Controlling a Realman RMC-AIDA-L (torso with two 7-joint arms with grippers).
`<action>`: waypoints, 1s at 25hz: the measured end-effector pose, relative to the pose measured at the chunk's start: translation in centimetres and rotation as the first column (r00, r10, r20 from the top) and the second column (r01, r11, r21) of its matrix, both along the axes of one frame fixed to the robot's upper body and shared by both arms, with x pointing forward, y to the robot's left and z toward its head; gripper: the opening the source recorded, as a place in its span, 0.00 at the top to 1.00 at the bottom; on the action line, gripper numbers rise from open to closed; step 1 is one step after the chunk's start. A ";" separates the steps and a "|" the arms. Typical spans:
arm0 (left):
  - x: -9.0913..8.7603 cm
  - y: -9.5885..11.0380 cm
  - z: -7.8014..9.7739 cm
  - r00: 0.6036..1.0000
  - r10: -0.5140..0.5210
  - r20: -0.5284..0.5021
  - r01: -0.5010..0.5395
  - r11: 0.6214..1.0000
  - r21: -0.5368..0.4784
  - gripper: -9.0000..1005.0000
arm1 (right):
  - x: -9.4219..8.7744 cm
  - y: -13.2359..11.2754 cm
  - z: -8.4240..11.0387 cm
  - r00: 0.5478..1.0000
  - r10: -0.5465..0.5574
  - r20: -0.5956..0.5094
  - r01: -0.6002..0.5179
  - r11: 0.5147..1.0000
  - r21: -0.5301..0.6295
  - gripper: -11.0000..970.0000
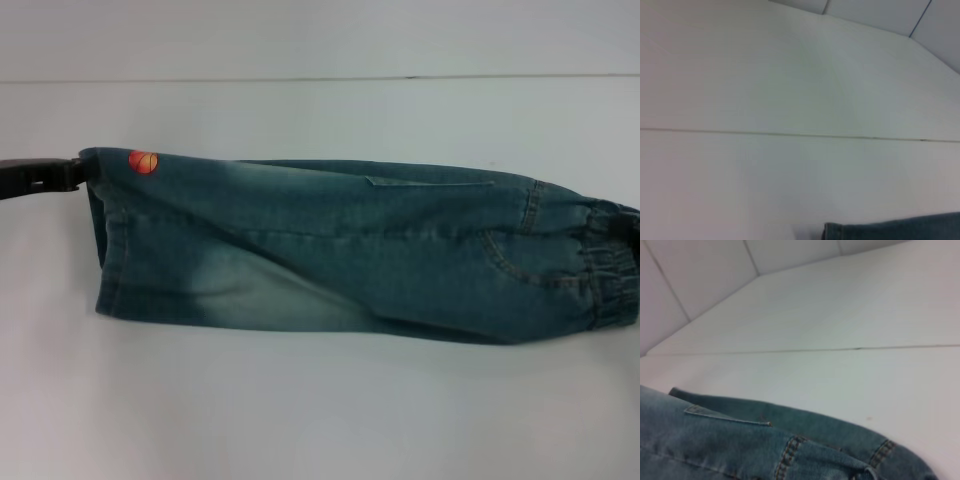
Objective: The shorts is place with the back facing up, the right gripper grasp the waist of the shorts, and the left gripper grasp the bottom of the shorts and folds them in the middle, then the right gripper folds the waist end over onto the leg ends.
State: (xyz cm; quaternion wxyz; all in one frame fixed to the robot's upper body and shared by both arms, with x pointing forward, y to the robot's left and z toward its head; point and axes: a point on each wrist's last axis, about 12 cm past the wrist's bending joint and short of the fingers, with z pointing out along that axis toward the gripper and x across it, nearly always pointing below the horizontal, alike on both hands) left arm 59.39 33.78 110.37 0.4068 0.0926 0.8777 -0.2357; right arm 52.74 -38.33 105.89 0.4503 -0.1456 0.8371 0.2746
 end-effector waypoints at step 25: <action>2.1 -2.3 -0.4 0.999 -0.033 0.009 0.032 0.994 0.105 0.90 | 4.3 1.8 0.4 0.991 -0.087 0.098 0.095 0.992 -0.079 0.92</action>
